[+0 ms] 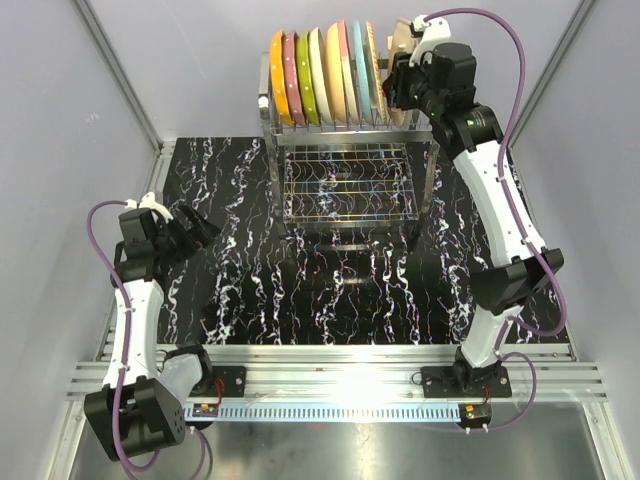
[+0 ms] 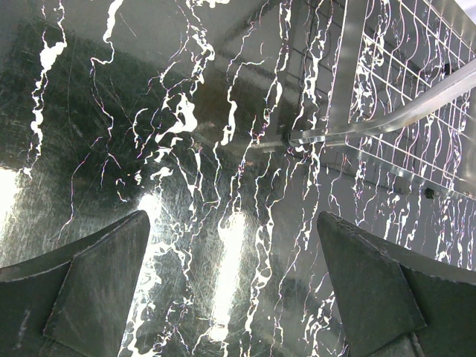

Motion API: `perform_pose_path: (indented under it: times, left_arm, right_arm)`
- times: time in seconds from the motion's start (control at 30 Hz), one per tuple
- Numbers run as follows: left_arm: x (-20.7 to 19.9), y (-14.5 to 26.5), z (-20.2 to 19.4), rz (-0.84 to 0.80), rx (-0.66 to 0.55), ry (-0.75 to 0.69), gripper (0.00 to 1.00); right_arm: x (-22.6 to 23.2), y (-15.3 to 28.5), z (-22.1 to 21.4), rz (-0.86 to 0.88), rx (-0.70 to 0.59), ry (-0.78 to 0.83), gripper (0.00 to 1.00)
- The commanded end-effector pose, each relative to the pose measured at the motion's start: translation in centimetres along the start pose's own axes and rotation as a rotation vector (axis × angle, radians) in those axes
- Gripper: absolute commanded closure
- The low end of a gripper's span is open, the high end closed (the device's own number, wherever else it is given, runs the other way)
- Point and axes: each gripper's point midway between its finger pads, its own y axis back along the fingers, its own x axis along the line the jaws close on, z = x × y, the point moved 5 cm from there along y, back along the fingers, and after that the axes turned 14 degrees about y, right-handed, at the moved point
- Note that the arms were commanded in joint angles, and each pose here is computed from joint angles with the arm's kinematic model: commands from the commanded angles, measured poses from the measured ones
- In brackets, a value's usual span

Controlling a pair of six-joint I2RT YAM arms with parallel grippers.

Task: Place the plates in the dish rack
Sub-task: Insert the plate into the dish rack

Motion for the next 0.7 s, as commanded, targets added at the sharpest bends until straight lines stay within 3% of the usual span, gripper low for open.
perform_pose_path:
  times: [0.0,0.67]
  left_arm:
    - [-0.8,0.2,0.4,-0.047,-0.026,-0.025,0.01]
    - [-0.9,0.3,0.3,-0.052,-0.029,-0.030,0.01]
  right_arm:
    - [-0.2,3.1,4.1,0.009,-0.130,-0.022,0.54]
    - [0.4,5.4,4.7,0.050,-0.177,-0.026,0.53]
